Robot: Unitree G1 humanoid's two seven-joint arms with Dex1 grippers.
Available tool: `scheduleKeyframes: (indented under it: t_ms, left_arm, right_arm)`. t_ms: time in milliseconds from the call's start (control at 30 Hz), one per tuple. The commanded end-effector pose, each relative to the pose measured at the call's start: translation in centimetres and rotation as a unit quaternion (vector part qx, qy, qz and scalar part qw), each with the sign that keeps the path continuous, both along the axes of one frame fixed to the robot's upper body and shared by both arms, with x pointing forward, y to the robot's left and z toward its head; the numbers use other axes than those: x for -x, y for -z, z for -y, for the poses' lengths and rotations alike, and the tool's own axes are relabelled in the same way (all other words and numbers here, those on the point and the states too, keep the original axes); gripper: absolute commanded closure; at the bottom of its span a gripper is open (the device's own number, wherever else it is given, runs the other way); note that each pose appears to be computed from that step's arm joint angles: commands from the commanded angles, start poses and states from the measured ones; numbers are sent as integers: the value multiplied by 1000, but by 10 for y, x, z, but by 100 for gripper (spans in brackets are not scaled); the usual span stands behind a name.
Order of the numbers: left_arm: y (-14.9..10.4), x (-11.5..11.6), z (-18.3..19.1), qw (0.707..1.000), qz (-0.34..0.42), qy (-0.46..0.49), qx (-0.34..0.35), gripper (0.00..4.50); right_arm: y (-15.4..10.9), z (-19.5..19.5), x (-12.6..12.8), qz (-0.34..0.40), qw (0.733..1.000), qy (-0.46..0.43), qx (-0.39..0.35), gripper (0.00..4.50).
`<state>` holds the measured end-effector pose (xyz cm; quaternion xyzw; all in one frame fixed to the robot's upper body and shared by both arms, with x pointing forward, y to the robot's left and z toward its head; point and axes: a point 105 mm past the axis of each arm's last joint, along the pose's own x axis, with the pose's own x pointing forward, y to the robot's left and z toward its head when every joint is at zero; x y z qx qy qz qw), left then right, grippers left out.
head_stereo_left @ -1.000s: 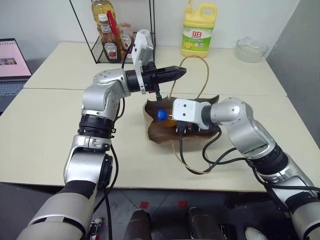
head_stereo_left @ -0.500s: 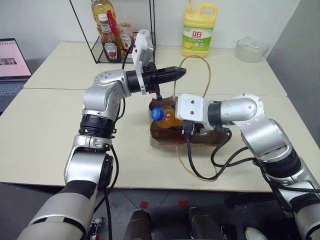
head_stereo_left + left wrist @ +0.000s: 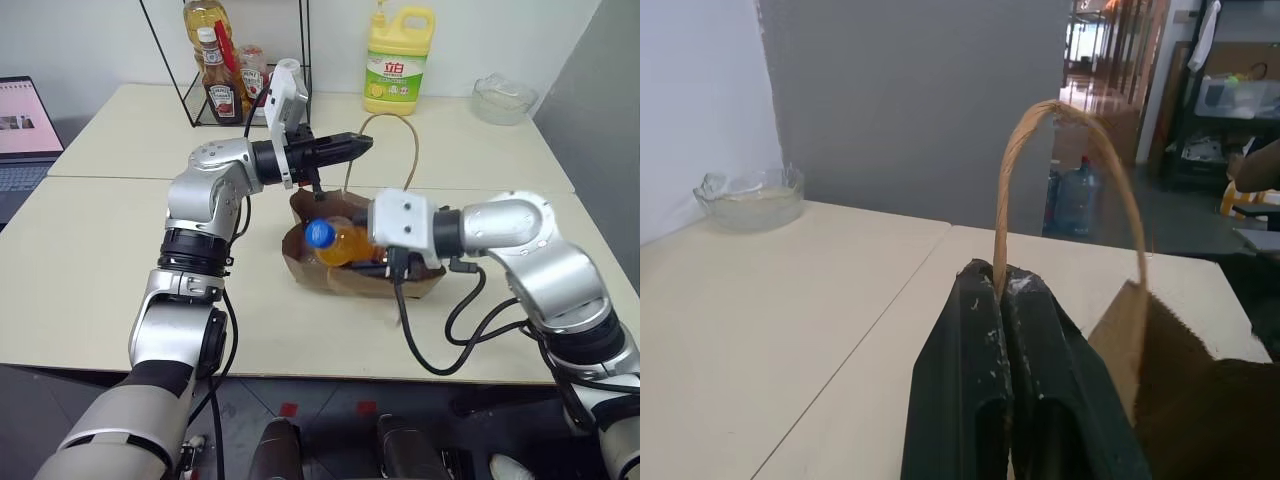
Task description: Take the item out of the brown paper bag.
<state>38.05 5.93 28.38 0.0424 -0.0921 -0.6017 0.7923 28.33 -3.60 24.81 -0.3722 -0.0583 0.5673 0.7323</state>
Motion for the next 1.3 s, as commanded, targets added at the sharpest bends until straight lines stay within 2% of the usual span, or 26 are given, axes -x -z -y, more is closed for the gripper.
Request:
scheduleKeyframes:
  t_ms: [33,300,567,700,900,1067,1300]
  left_arm:
    - [-16,5,4,999,36,8,3,450]
    - [-14,6,8,999,35,14,2,450]
    - [-11,6,6,999,33,13,1,450]
    - [-11,6,7,999,33,14,2,450]
    - [-12,6,7,999,36,16,1,450]
    - [-12,5,4,999,37,11,0,450]
    - [-10,6,2,999,37,6,-2,450]
  right_arm:
    - [-40,7,10,43,997,8,-66,209]
    - [-84,28,9,55,983,59,-167,209]
    - [-116,61,21,72,970,108,-204,209]
    - [-122,66,23,55,963,117,-238,209]
    - [-127,76,22,58,957,140,-248,209]
    - [-129,114,13,103,951,215,-199,209]
    - [-92,156,11,122,950,285,-34,209]
